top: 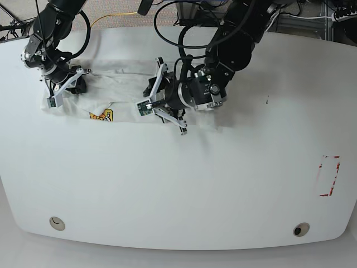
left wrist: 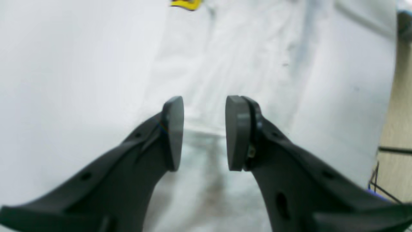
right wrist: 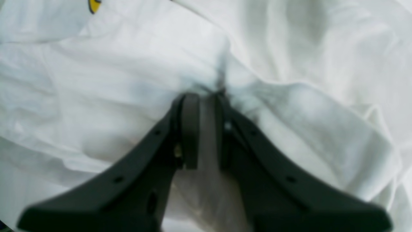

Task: Fold the T-shirt properly

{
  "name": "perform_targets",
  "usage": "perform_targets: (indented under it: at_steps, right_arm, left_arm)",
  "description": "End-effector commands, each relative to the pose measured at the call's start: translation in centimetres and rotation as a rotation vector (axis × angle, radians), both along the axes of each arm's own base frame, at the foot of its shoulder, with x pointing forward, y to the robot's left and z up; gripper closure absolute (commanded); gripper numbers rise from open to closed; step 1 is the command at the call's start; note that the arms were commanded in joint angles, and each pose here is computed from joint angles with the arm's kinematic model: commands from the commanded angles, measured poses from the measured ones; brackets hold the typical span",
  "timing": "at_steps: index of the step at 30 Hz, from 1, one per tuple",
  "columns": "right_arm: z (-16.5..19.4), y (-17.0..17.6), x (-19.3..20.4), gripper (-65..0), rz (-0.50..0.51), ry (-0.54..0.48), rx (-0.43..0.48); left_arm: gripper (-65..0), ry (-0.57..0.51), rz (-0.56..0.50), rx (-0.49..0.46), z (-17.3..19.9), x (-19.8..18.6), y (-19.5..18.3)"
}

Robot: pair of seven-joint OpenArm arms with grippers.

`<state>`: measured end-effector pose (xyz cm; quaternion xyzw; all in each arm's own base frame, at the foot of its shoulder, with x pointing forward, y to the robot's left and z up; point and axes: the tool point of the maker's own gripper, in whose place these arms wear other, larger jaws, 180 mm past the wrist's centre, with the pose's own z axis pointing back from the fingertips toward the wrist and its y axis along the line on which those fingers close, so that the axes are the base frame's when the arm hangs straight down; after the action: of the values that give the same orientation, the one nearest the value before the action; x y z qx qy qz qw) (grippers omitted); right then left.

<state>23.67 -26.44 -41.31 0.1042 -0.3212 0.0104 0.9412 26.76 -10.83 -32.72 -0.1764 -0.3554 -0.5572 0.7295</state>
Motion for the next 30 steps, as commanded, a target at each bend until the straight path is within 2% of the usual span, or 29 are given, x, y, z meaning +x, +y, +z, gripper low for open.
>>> perform_targets:
  at_steps: [1, 8, 15, 20, 26, 30]
  right_arm:
    - [0.4, -0.3, 0.0, -8.9, 0.002, 0.007, -0.029]
    - [0.8, -0.1, 0.3, -8.9, 0.003, -0.006, -0.028]
    - [0.9, -0.3, 0.3, -9.2, 0.001, -0.008, -0.032]
    - [1.0, -0.3, 0.4, -9.4, 0.001, -0.011, -0.033]
    - [1.7, -0.3, 1.1, -9.5, 0.007, -0.037, -0.042]
    - [2.7, -0.2, 1.7, -9.5, 0.017, -0.059, -0.062]
  left_arm:
    - [-19.4, -0.042, 0.055, -0.044, 1.8, 1.9, 0.9]
    - [-19.3, 0.006, 0.272, -0.018, -0.1, 4.4, 8.0]
    - [-19.0, 0.067, 0.44, 0.041, -2.9, 3.8, 14.8]
    - [-19.0, 0.099, 0.473, 0.065, -4.1, 2.9, 16.6]
    - [-19.0, 0.155, 0.474, 0.077, -5.9, 2.3, 16.6]
    - [-19.2, 0.168, 0.474, 0.027, -6.6, 2.4, 16.0]
